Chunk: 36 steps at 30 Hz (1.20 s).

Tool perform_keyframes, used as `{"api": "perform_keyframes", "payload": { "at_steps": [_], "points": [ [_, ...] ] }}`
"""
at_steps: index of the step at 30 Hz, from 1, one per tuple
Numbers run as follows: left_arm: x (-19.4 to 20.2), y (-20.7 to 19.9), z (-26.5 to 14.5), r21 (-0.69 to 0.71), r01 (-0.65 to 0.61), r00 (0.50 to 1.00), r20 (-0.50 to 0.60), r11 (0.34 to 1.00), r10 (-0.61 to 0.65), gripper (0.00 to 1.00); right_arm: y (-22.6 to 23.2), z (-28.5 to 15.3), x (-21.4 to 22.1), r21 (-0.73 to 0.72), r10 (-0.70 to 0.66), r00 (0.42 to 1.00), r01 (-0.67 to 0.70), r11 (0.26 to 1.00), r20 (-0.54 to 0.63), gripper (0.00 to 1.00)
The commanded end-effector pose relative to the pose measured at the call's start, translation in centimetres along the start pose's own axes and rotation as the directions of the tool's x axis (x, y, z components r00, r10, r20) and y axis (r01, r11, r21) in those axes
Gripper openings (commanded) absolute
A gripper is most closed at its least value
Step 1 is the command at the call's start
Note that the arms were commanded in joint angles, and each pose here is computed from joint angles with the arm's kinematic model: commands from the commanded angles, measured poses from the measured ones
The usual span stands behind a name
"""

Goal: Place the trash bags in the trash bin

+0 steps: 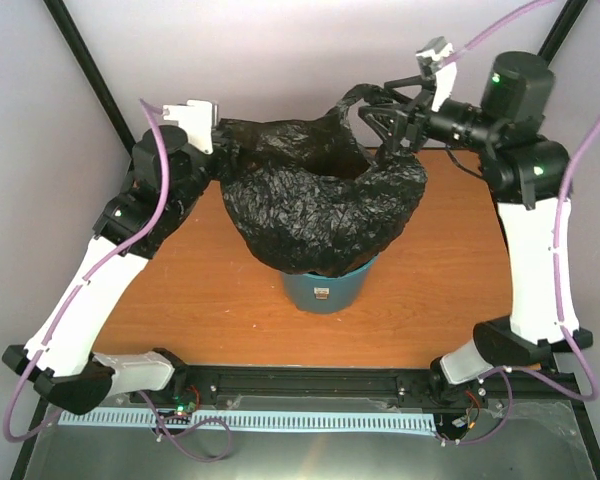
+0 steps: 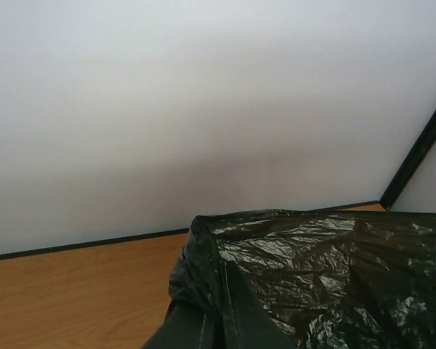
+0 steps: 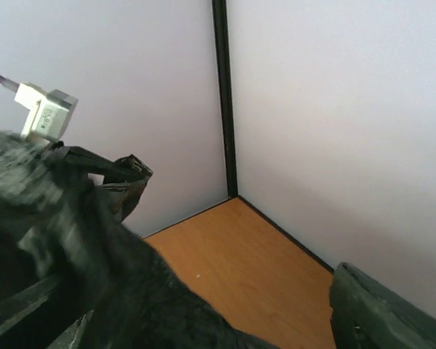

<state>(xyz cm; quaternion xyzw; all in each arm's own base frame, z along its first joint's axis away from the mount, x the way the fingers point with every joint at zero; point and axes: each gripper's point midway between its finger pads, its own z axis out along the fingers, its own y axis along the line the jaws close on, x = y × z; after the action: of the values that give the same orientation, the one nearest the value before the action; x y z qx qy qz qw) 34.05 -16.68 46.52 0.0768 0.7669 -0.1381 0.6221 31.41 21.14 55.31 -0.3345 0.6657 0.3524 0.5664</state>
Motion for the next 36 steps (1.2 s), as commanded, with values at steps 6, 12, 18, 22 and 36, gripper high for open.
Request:
{"api": "perform_keyframes", "payload": {
  "at_steps": [6,12,18,22,36],
  "points": [
    [-2.1,0.9,-1.2,0.046,0.035,0.994,0.098,0.998,-0.039,0.01,3.8,-9.6,-3.4,0.238,-0.117,0.987,0.088,0.967,0.113,0.88],
    [-1.5,1.2,-0.4,0.086,0.06,0.995,0.074,0.994,-0.067,0.01,-3.7,-13.8,-0.1,0.61,-0.02,0.999,-0.006,0.793,0.036,0.87],
    [-1.5,1.4,-0.9,0.082,0.056,0.995,0.083,0.995,-0.063,0.01,-7.4,-14.5,6.9,0.662,0.087,0.989,0.013,0.749,-0.118,0.84],
    [-1.2,1.5,-0.8,0.076,0.05,0.995,0.082,0.996,-0.056,0.01,-6.5,-13.2,12.8,0.562,0.06,0.959,0.111,0.82,-0.278,0.79],
    [-1.3,1.8,-0.6,0.074,0.058,0.995,0.082,0.996,-0.064,0.01,-4.2,-11.1,19.7,0.318,-0.061,0.896,0.219,0.922,-0.44,0.66]
  ]
}}
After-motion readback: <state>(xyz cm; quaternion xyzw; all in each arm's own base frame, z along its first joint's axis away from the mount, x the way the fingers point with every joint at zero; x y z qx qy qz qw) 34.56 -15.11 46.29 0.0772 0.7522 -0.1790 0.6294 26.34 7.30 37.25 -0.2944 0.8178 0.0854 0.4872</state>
